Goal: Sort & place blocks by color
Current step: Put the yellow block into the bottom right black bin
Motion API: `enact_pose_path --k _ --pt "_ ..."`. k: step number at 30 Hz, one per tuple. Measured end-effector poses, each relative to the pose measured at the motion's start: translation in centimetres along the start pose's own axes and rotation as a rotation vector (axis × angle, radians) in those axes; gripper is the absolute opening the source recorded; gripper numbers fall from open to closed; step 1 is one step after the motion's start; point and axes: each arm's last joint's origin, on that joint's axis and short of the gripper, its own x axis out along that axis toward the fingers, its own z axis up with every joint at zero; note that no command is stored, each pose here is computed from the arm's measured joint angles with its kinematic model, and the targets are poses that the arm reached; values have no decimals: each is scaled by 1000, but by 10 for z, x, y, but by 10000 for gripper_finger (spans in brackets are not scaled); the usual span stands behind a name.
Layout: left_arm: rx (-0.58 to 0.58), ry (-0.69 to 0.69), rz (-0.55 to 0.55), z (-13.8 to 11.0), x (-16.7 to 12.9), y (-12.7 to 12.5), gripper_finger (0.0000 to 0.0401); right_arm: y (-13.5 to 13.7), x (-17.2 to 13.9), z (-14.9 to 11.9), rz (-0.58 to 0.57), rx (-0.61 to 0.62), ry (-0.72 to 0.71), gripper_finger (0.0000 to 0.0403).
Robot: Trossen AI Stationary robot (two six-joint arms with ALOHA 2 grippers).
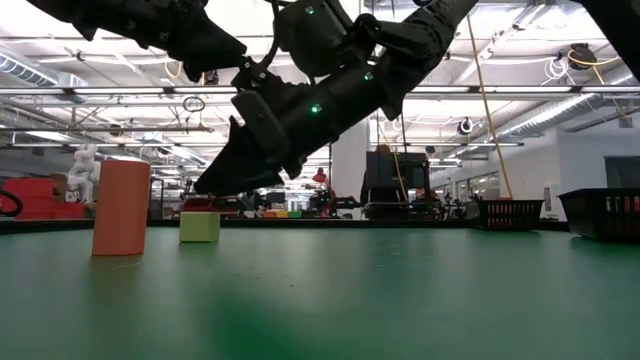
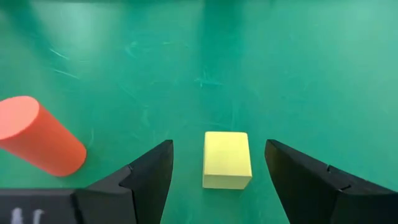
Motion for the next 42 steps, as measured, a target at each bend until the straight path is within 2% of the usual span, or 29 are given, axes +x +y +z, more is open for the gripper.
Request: enact_pose_path --k 9,15,21,24,29,37,42 --pt "-2 10 0 -1 0 0 147 -2 11 -13 -26 -37 11 247" --pt "2 23 0 -2 0 0 147 -3 19 -21 -27 -12 3 247" --pt "2 24 1 -2 0 0 147 -3 20 -18 -27 -8 -36 243" --pt "2 23 1 -2 0 0 147 -3 20 -20 -28 -29 -24 217" --pt "2 19 0 -2 -1 0 147 -2 22 -22 -28 -51 -22 119" --pt "-1 20 1 0 -11 -1 147 -3 21 -25 -15 -68 33 117" --pt "3 21 6 1 -23 -2 147 -2 4 -17 21 -85 126 117"
